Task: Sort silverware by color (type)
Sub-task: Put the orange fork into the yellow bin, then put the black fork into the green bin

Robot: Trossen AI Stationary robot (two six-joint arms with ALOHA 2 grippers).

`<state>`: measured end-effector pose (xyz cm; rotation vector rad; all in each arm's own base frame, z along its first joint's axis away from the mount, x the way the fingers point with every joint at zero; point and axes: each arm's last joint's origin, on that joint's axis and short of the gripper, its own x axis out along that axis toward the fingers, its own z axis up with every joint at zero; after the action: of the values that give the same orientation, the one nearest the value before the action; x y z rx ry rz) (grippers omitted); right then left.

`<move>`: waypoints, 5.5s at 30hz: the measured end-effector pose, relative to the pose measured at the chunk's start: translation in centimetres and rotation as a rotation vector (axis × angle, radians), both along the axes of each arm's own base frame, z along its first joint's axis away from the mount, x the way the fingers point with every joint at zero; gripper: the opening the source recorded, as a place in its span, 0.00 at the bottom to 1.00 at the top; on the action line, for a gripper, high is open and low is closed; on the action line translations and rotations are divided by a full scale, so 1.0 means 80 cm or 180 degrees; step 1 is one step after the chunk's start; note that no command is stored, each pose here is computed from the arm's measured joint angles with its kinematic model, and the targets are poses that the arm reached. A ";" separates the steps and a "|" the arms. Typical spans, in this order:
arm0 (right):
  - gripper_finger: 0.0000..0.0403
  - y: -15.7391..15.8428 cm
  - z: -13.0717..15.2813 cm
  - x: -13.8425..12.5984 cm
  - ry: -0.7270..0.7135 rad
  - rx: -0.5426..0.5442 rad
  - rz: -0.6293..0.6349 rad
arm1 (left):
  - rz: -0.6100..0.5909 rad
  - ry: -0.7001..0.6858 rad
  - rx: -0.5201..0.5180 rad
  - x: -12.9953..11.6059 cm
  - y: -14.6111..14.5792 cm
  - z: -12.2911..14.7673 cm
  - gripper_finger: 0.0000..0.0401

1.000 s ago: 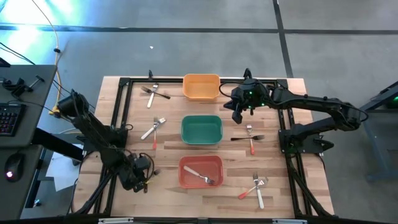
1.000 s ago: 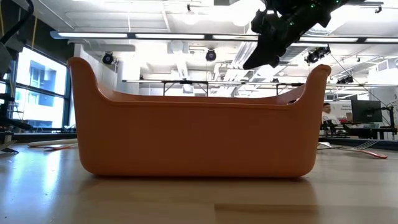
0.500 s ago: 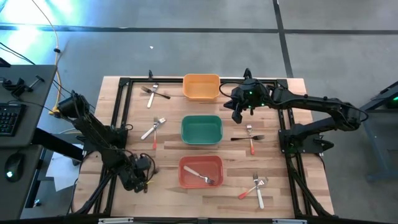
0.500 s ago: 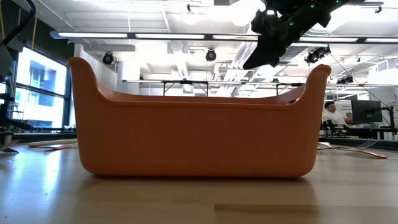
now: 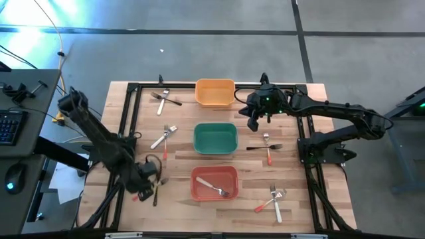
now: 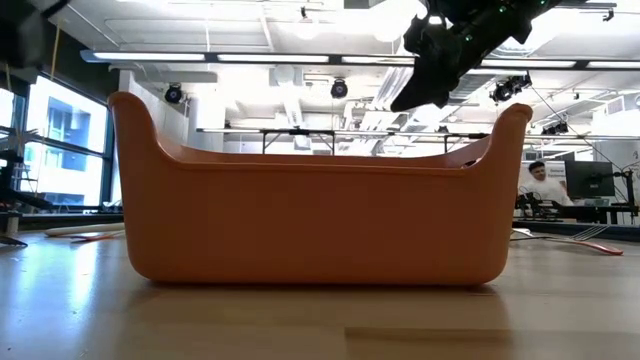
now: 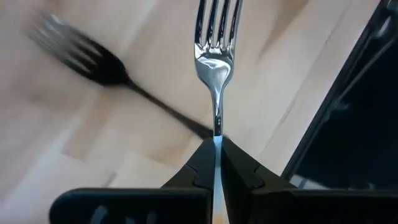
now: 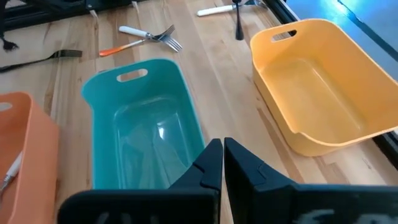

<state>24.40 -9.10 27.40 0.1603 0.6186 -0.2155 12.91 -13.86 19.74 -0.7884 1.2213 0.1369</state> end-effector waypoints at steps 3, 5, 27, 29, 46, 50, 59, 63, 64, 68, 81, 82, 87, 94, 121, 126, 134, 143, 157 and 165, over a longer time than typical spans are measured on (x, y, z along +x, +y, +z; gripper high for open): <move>0.00 0.000 0.001 -0.001 -0.0022 0.0049 -0.0041 | 0.0198 -0.0107 0.0025 0.003 0.029 0.022 0.00; 0.00 0.001 0.003 -0.002 -0.0059 0.0066 -0.0064 | 0.0363 -0.0190 0.0135 0.006 0.051 0.034 0.00; 0.00 0.000 0.014 -0.010 -0.0177 0.0121 -0.0459 | 0.0435 -0.1049 0.1612 0.148 0.337 0.103 0.00; 0.00 0.000 0.014 -0.010 -0.0179 0.0127 -0.0463 | 0.0303 -0.1059 0.1728 0.167 0.360 0.105 0.00; 0.00 -0.002 0.014 -0.011 -0.0157 0.0039 -0.0640 | -0.0290 -0.1033 0.1911 0.292 0.501 0.048 0.00; 0.00 -0.002 0.014 -0.011 -0.0156 0.0039 -0.0641 | -0.0328 -0.0818 0.1767 0.298 0.515 0.015 0.00; 0.00 -0.002 0.014 -0.011 -0.0162 0.0054 -0.0720 | -0.0310 -0.0548 0.1584 0.293 0.532 -0.029 0.00; 0.00 -0.002 0.014 -0.011 -0.0158 0.0067 -0.0729 | -0.0369 -0.0399 0.1680 0.292 0.533 -0.038 0.02; 0.00 -0.002 0.014 -0.011 -0.0158 0.0069 -0.0729 | -0.0363 -0.0403 0.1697 0.293 0.534 -0.038 0.03; 0.00 -0.002 0.014 -0.011 -0.0157 0.0069 -0.0729 | -0.0366 -0.0392 0.1685 0.292 0.533 -0.037 0.09; 0.00 -0.003 0.014 -0.011 -0.0147 0.0055 -0.0719 | -0.0275 -0.0859 0.1594 0.272 0.519 0.034 0.05; 0.00 -0.003 0.014 -0.011 -0.0149 0.0061 -0.0722 | -0.0267 -0.1021 0.1531 0.269 0.513 0.042 0.02; 0.00 0.000 0.013 -0.010 -0.0153 0.0135 -0.0622 | -0.0127 -0.1478 0.1612 0.249 0.466 0.050 0.01; 0.00 0.034 -0.004 -0.015 0.0363 0.0811 -0.0107 | 0.0372 -0.1933 0.1890 0.191 0.390 0.039 0.00; 0.28 0.085 -0.157 -0.050 0.2428 0.0515 0.0473 | 0.1119 -0.2048 0.1849 0.082 0.299 0.009 0.00; 0.28 0.084 -0.177 -0.043 0.2671 0.0540 0.0485 | 0.1100 -0.2053 0.1840 0.083 0.298 0.009 0.00; 0.14 0.083 -0.183 -0.043 0.2760 0.0546 0.0474 | 0.1093 -0.2047 0.1835 0.083 0.297 0.008 0.00; 0.01 0.083 -0.170 -0.032 0.2764 0.0649 0.0518 | 0.1091 -0.2043 0.1835 0.083 0.297 0.008 0.00; 0.00 0.082 -0.074 0.021 0.2299 0.1031 0.0635 | 0.0956 -0.2059 0.1869 0.086 0.292 0.008 0.00; 0.00 0.078 0.014 0.058 0.1609 0.1332 0.0199 | 0.0952 -0.2054 0.1882 0.086 0.291 0.008 0.00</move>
<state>29.00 -2.87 28.53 0.4985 1.1680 -0.0602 19.78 9.44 20.40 -0.4288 0.4040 0.4303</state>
